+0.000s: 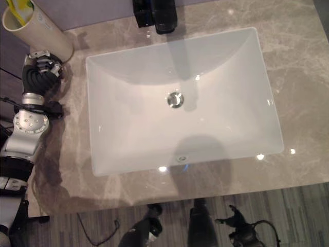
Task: Put brush and paste in cup on sink, flatten towel.
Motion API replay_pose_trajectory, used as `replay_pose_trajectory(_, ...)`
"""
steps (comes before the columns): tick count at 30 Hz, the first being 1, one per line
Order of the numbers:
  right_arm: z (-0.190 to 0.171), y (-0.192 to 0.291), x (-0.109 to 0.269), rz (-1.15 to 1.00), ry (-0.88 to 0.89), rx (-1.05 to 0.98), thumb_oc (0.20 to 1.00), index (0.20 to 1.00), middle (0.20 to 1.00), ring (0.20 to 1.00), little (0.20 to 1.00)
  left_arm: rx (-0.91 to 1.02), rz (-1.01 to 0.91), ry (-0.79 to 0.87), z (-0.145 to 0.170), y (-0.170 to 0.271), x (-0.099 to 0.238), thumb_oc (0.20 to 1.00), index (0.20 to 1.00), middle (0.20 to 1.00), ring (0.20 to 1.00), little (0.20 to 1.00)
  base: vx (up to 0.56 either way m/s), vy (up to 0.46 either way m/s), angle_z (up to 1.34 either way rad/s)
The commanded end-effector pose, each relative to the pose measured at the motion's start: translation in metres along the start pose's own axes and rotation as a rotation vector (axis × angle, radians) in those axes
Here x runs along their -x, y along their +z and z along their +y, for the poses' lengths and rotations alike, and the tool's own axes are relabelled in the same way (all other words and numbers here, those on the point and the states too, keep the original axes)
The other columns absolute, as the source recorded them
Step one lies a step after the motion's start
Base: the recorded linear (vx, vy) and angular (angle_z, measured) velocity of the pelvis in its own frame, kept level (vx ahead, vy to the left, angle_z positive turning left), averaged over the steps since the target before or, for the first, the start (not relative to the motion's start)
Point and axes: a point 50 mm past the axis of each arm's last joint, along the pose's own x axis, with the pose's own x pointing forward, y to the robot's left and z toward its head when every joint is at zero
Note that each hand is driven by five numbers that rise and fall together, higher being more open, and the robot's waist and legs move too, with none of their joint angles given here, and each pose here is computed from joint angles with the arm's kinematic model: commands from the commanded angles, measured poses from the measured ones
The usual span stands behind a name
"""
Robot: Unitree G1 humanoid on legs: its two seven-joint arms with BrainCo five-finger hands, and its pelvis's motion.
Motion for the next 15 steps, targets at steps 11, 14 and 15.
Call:
replay_pose_trajectory(11, 0.001, 0.013, -0.003, -0.038, -0.017, -0.004, 1.0, 1.0, 1.0, 1.0, 1.0, -0.021, 0.044, 0.216, 0.03, -0.001, -0.021, 0.2, 0.2, 0.2, 0.2, 0.2, 0.0, -0.002, -0.03)
replay_pose_trajectory(14, 0.0, 0.011, -0.003, -0.024, -0.019, -0.003, 1.0, 1.0, 1.0, 1.0, 1.0, -0.012, 0.052, 0.165, 0.023, -0.008, -0.01, 0.2, 0.2, 0.2, 0.2, 0.2, 0.0, 0.0, 0.0)
replay_pose_trajectory(15, 0.0, 0.01, -0.003, -0.024, -0.019, -0.005, 1.0, 1.0, 1.0, 1.0, 1.0, -0.003, 0.057, 0.154, 0.022, -0.011, -0.005, 0.2, 0.2, 0.2, 0.2, 0.2, 0.0, 0.0, 0.0)
